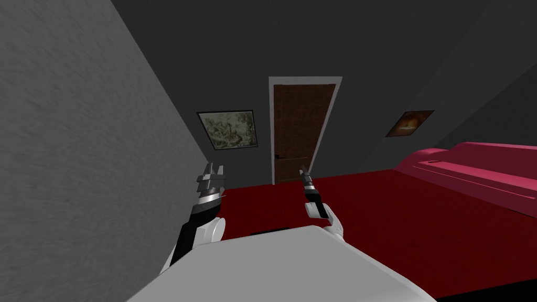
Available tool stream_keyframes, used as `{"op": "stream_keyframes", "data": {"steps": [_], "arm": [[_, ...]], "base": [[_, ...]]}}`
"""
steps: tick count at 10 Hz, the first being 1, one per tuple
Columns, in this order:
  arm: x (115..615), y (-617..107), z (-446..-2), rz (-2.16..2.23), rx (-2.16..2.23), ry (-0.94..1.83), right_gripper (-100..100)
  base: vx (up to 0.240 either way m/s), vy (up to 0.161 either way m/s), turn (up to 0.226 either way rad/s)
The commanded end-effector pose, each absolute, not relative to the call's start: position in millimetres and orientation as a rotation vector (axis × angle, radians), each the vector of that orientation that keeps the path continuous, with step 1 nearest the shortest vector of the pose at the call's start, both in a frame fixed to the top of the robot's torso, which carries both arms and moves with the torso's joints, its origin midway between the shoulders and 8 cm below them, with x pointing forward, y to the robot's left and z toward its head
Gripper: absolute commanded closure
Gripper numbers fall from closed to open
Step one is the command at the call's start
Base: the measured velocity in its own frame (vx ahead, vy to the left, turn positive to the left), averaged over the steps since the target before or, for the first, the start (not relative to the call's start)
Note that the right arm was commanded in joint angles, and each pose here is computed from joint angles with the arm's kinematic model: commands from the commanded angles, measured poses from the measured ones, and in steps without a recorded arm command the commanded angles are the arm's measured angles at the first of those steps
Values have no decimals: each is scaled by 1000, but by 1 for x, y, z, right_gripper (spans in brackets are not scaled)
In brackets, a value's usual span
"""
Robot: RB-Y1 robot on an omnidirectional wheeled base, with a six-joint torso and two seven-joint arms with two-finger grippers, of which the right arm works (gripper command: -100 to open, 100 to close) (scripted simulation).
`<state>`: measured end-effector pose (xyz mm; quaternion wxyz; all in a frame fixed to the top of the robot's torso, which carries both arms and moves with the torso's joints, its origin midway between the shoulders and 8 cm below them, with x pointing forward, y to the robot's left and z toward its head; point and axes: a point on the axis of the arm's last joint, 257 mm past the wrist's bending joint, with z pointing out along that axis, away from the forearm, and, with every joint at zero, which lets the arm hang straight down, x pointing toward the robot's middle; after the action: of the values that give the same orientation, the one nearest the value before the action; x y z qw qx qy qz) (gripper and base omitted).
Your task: Pull the door open
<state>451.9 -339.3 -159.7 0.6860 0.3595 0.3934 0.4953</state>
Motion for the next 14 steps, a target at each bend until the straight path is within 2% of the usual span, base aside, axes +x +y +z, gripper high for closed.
{"op": "stream_keyframes", "data": {"steps": [1, 14], "arm": [[456, -342, -167, 1105, 819, 888, -100], [476, -369, -256, 1059, 992, 944, -100]], "base": [[60, -8, 20], [78, -20, 76]]}}
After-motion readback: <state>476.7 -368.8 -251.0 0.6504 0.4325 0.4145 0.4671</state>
